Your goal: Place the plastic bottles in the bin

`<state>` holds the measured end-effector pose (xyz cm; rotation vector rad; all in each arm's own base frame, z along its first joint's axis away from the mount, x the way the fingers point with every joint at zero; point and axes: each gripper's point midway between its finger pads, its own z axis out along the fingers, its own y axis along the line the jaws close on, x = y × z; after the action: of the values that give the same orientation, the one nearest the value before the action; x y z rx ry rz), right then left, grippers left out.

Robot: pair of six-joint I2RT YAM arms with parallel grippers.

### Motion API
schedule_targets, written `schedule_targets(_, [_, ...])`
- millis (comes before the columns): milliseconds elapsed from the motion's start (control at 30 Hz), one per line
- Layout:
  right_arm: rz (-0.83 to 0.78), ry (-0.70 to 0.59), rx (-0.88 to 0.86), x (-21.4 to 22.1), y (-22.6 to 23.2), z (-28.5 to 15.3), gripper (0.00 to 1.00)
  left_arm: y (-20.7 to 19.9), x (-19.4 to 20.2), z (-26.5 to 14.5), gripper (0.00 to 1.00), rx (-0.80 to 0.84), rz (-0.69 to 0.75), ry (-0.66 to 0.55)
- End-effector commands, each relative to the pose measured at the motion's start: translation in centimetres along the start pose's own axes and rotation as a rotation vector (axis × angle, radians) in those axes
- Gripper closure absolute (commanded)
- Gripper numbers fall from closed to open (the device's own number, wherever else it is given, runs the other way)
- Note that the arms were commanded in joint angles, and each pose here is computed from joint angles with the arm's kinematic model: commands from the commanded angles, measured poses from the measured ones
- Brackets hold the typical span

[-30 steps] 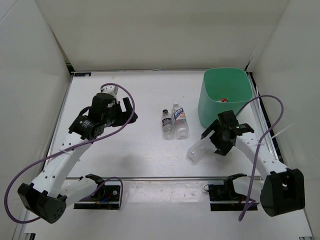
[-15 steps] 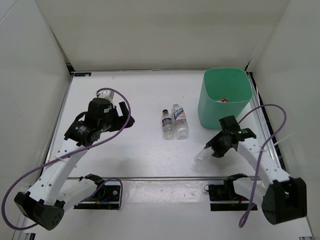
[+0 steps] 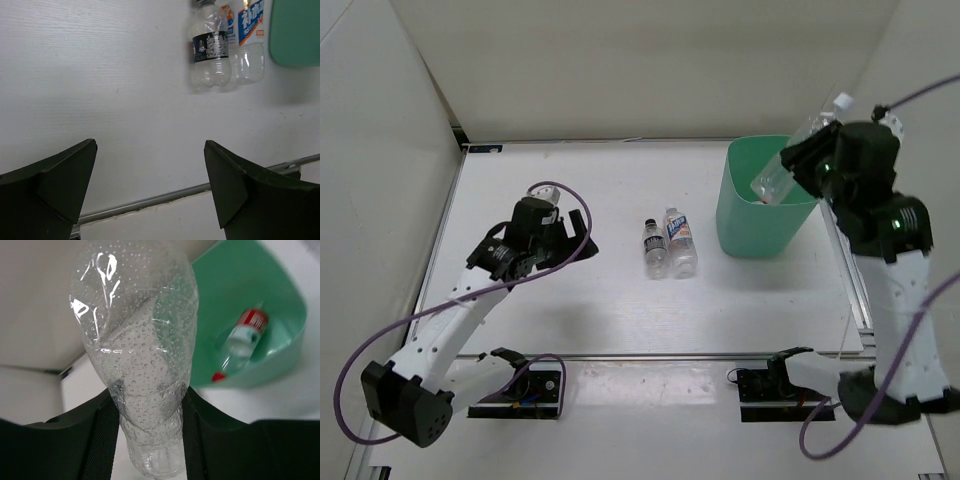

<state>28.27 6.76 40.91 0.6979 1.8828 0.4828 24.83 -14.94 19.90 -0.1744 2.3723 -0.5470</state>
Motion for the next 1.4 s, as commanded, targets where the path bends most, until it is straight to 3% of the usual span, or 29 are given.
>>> schedule_targets(0, [-0.232, -0.178, 0.141, -5.3, 0.5, 4.7, 0.62, -1.2, -0.8, 1.7, 0.00, 0.023, -0.025, 0.026])
schedule_targets(100, [-0.331, -0.203, 0.244, -6.9, 0.5, 9.5, 0.40, -2.2, -1.8, 2.8, 0.00, 0.039, -0.041, 0.044])
schedule_targets(133, [-0.347, -0.197, 0.262, -7.0, 0.2, 10.3, 0.18, -2.8, -2.1, 3.0, 0.00, 0.061, -0.041, 0.048])
schedule_targets(200, [-0.341, -0.169, 0.299, -6.4, -0.8, 11.5, 0.00, -4.6, -2.5, 3.9, 0.00, 0.118, -0.028, 0.102])
schedule_targets(367, [-0.246, -0.069, 0.311, -4.1, -3.2, 10.0, 0.00, -7.7, -2.7, 6.5, 0.00, 0.226, -0.038, 0.221])
schedule_targets(633, [-0.179, 0.127, 0.168, 3.0, -4.9, 5.4, 0.00, -11.1, -0.2, 11.7, 0.00, 0.274, 0.003, 0.354])
schedule_targets(767, [-0.167, 0.130, 0.100, 3.5, -4.7, 2.8, 0.00, -11.0, 1.3, 15.2, 0.00, 0.220, 0.013, 0.401])
schedule_targets(1133, [-0.211, 0.118, -0.003, 2.4, -3.0, -0.9, 0.00, -10.8, 3.5, 20.2, 0.00, 0.156, 0.029, 0.462])
schedule_targets(1267, [-0.244, 0.111, -0.011, 2.3, -3.2, -1.6, 0.00, -10.7, 4.5, 21.3, 0.20, 0.163, 0.020, 0.505])
schedule_targets(1367, [-0.268, 0.120, -0.004, 2.4, -3.5, -1.9, 0.00, -10.4, 5.2, 21.4, 0.22, 0.168, 0.023, 0.529])
